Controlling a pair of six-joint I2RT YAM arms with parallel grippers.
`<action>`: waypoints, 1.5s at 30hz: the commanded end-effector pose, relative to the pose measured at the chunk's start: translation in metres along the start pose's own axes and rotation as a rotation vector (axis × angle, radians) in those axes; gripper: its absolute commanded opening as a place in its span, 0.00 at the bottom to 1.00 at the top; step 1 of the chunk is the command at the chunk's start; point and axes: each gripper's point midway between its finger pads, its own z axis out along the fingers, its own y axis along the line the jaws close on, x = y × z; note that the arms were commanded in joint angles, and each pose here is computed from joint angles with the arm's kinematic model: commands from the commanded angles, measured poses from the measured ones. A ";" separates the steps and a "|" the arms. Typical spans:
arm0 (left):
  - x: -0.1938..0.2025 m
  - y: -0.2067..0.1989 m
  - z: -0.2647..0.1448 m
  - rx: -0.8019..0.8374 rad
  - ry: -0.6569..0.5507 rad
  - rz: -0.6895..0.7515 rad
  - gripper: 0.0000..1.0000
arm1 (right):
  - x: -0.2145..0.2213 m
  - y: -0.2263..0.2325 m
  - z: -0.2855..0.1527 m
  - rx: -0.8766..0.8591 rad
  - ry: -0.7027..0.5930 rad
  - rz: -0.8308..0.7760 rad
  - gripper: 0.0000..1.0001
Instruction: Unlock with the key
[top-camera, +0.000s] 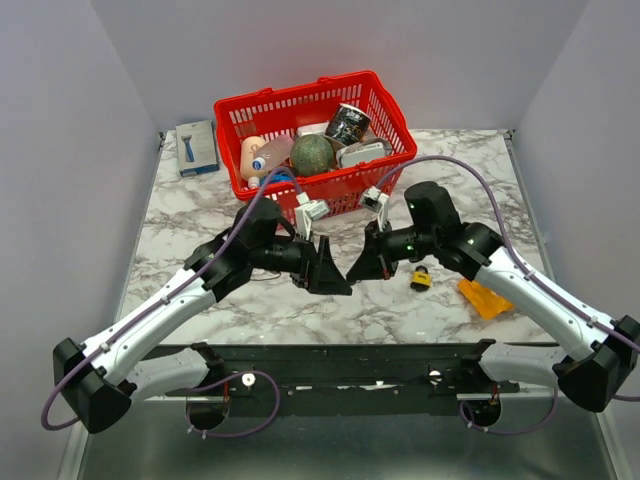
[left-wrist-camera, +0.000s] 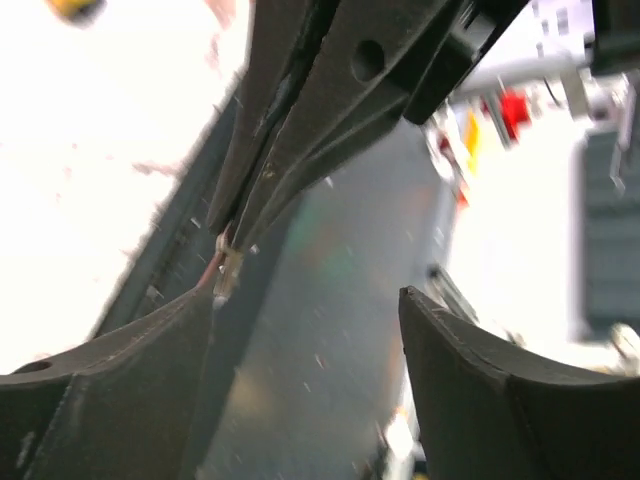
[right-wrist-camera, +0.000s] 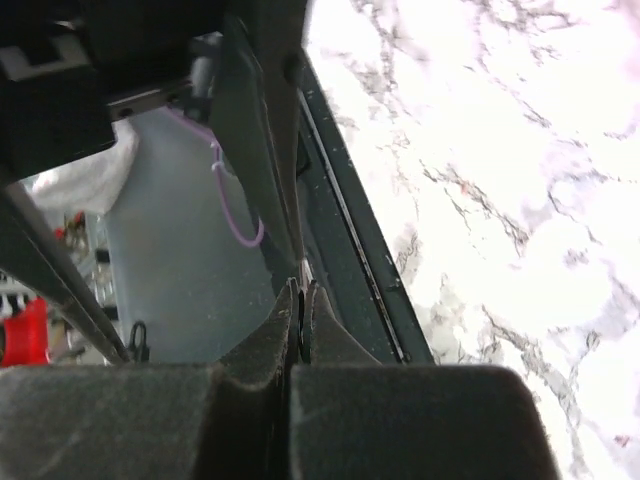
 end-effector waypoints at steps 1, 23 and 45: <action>-0.039 0.014 -0.009 -0.112 -0.261 0.007 0.83 | -0.024 -0.004 -0.014 0.118 -0.146 0.062 0.01; -0.060 0.009 -0.018 -0.066 -0.467 -0.075 0.46 | -0.051 0.010 -0.029 0.060 -0.344 0.153 0.01; -0.053 0.009 -0.020 -0.044 -0.477 -0.098 0.35 | -0.047 0.031 -0.035 -0.106 -0.365 0.125 0.01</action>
